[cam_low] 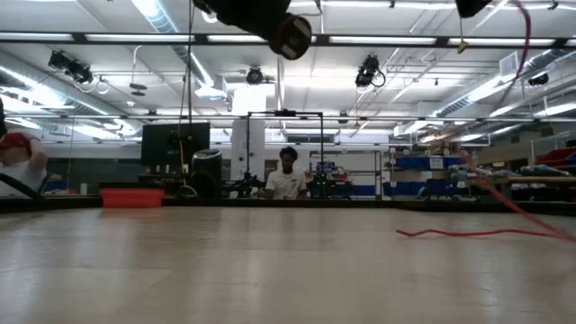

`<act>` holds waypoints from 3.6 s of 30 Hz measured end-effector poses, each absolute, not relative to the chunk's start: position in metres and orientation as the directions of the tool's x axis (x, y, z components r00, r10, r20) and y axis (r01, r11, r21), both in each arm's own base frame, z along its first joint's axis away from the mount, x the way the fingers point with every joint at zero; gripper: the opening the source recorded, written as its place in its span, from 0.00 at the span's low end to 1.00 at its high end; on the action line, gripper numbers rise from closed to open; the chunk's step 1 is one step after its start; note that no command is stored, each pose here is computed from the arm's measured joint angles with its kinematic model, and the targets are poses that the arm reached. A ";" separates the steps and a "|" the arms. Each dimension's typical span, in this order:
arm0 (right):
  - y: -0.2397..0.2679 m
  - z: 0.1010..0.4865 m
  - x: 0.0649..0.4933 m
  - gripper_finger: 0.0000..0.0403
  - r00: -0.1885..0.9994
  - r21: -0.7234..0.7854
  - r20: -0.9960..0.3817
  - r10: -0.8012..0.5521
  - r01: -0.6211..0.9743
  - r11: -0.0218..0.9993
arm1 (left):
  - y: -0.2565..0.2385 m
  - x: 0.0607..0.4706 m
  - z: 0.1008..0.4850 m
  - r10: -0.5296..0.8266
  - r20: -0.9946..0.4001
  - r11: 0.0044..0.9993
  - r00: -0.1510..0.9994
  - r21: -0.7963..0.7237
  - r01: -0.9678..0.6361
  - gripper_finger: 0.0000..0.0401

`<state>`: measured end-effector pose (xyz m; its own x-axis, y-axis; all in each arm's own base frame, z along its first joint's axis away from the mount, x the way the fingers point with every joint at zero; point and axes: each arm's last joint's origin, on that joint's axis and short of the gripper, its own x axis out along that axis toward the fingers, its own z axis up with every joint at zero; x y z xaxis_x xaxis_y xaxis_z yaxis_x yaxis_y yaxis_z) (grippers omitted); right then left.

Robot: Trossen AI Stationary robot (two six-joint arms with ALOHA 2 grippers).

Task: Coil cords
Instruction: Uncoil the red wire from the spool

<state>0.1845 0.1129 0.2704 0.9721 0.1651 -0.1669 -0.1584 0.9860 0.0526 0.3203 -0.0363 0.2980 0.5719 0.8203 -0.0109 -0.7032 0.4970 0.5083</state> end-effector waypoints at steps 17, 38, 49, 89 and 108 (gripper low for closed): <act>0.093 0.194 0.240 0.00 0.784 0.309 -0.540 0.306 -0.153 0.939 | -0.036 0.322 0.302 0.784 0.011 0.580 0.620 0.343 -0.739 0.00; 0.036 0.198 0.179 0.00 0.535 0.019 -0.688 -0.490 0.688 0.725 | -0.046 0.328 0.283 0.451 -0.149 0.752 0.880 0.595 -0.285 0.00; 0.045 0.230 0.153 0.00 0.682 0.141 -0.497 -0.536 0.673 0.726 | -0.039 0.321 0.270 0.660 -0.215 0.562 0.720 0.777 -0.283 0.00; 0.086 0.201 0.217 0.00 0.759 0.291 -0.633 0.152 0.052 0.955 | -0.034 0.322 0.303 0.787 0.018 0.601 0.616 0.196 -0.775 0.00; 0.032 0.186 0.167 0.00 0.380 -0.048 -0.778 -0.500 0.758 0.651 | -0.053 0.330 0.275 0.110 -0.246 0.899 0.963 0.437 0.008 0.00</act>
